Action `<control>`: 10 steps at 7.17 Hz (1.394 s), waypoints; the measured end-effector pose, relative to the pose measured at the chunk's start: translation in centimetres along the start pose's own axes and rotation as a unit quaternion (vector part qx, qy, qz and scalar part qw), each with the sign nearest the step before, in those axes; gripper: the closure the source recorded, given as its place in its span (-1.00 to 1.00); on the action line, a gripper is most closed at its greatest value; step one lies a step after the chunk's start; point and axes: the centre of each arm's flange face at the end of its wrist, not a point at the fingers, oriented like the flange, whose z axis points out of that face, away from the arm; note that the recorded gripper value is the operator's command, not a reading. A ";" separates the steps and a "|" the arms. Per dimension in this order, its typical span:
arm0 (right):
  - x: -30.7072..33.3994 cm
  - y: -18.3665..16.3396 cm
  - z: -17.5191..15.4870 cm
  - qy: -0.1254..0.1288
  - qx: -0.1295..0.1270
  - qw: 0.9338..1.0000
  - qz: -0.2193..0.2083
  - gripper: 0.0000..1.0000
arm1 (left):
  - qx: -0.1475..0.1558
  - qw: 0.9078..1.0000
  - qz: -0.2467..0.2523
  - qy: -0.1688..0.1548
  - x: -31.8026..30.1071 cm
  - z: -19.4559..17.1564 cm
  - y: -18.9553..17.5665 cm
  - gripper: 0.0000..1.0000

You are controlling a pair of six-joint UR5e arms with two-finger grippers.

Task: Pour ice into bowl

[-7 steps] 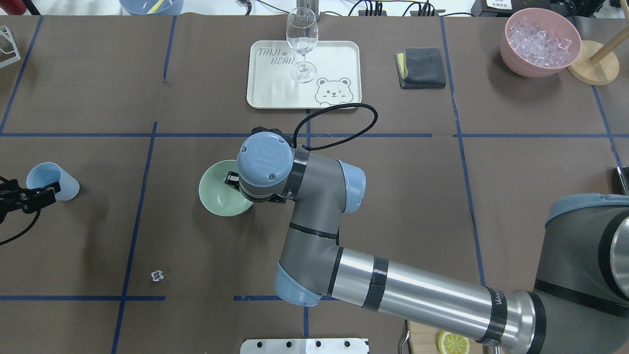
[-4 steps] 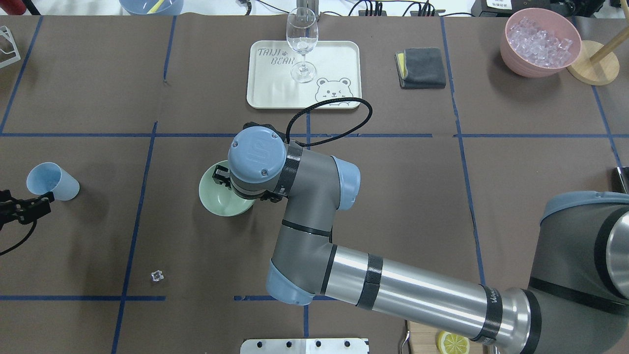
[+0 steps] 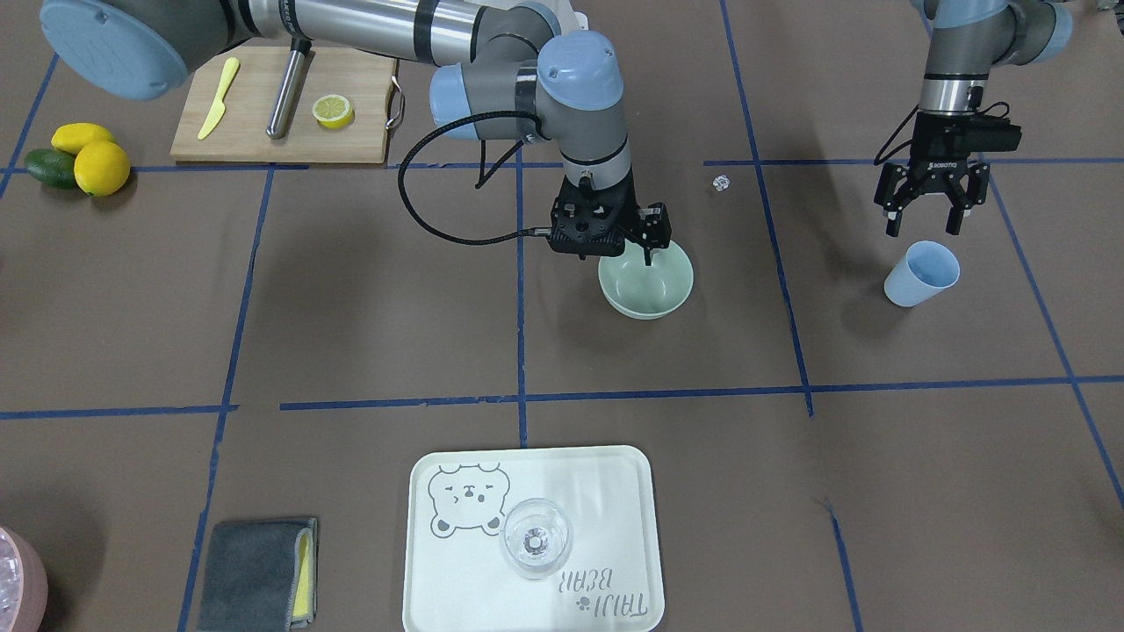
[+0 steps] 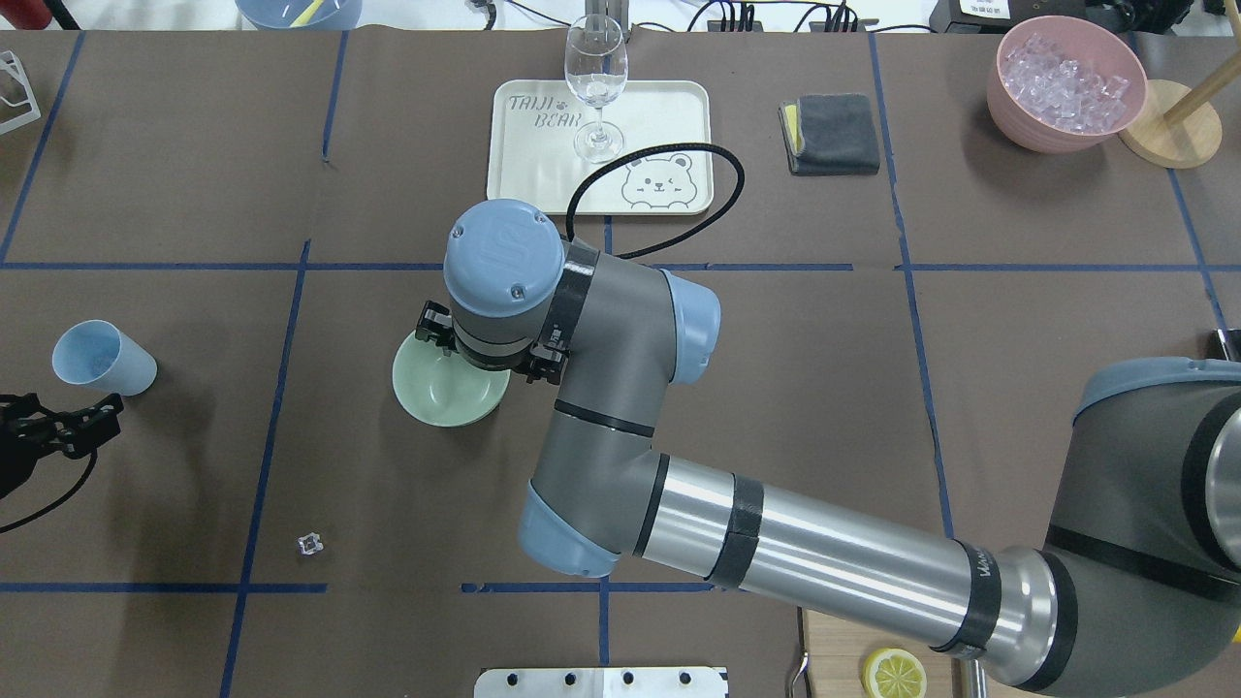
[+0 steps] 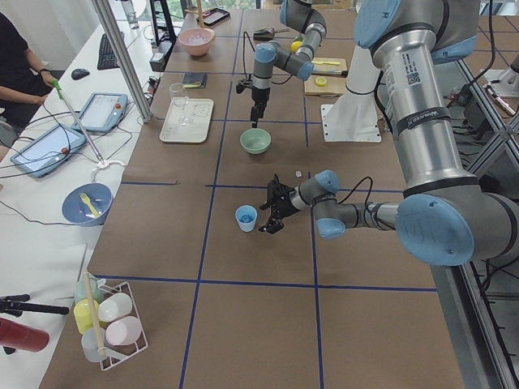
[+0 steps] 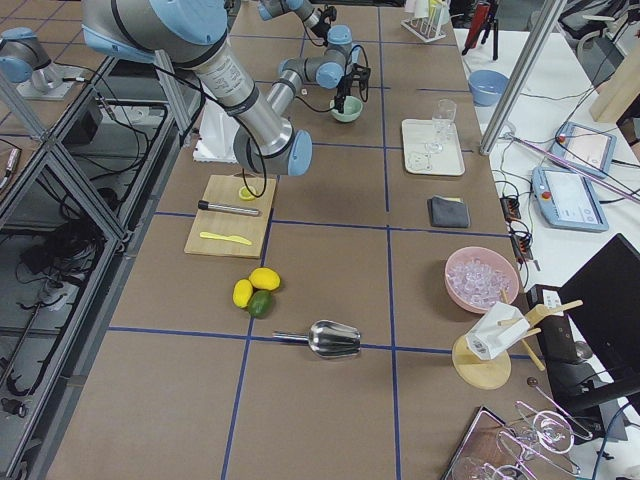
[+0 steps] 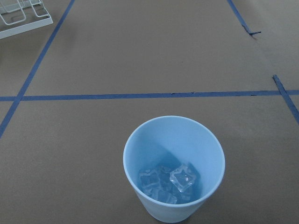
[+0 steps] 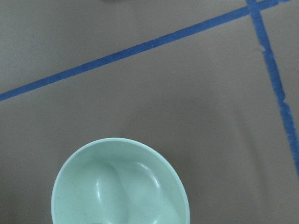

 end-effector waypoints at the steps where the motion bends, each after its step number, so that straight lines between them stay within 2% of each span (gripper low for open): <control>1: 0.6 -0.4 -1.9 0.025 0.000 0.999 -0.022 -1.00 | 0.010 1.000 -0.002 0.000 0.6 0.7 0.0 -0.99; 3: 2.4 -1.5 -3.8 0.048 0.005 0.998 -0.038 -1.00 | 0.035 0.999 -0.004 -0.003 1.7 2.3 0.1 -0.98; 7: 3.0 -3.1 -4.9 0.047 0.015 0.998 -0.036 -1.00 | 0.068 0.997 0.004 -0.026 1.0 3.9 0.5 -0.96; 10: 3.3 -3.5 -4.9 0.047 0.017 0.998 -0.037 -1.00 | 0.077 0.996 0.006 -0.032 1.5 5.6 1.1 -0.96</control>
